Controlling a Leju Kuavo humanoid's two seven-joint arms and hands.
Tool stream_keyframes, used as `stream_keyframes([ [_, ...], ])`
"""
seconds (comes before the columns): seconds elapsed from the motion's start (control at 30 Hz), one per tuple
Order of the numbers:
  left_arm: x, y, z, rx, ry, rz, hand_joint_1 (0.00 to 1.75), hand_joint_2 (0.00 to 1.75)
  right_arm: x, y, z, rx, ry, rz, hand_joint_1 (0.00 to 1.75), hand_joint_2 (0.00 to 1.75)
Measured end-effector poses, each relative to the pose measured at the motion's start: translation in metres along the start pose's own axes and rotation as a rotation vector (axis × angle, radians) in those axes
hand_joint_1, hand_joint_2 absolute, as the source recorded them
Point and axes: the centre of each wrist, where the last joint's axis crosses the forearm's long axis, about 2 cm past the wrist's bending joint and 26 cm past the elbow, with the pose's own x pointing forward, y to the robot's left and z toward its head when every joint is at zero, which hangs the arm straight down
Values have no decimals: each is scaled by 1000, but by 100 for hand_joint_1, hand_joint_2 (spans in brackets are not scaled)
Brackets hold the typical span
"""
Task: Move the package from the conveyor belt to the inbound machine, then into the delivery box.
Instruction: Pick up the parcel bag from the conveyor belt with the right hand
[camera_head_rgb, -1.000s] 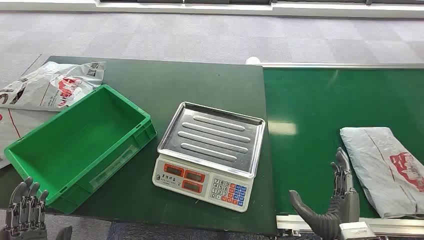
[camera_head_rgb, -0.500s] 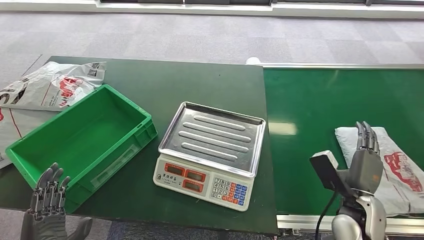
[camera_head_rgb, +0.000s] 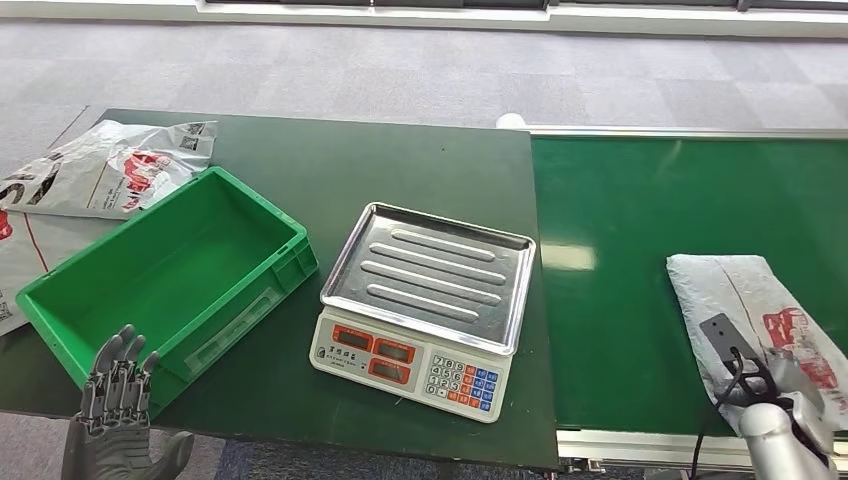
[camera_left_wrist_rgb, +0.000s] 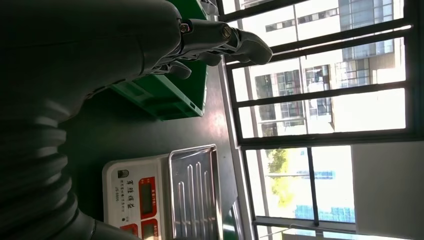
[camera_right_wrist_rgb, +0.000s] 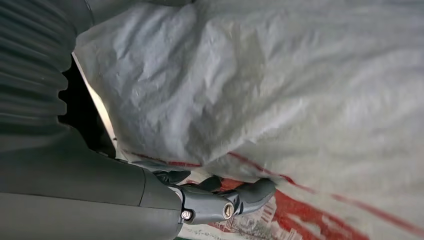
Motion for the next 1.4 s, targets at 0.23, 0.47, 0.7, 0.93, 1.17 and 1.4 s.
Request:
stream_keyframes([
  [0.23, -10, 2, -3, -22, 14, 10, 0, 175, -32, 0, -11, 146, 106, -95, 175, 175],
  [0.47, -13, 4, -3, -14, 26, 6, 0, 175, -32, 1, -12, 128, 77, -139, 175, 175],
  [0.7, -11, 6, -5, 1, 24, -3, 0, 175, -10, 4, -10, -9, -56, -262, 175, 175],
  [0.93, -12, 6, -5, 14, -8, -6, 0, 175, 39, -12, 3, -243, -363, -510, 175, 175],
  [1.17, -18, 1, -5, 18, -28, -3, 0, 175, 107, -45, 51, -482, -784, -744, 175, 175],
  [1.4, -20, -4, -6, 17, -37, -7, 0, 175, 169, -59, 110, -516, -1106, -815, 175, 175],
])
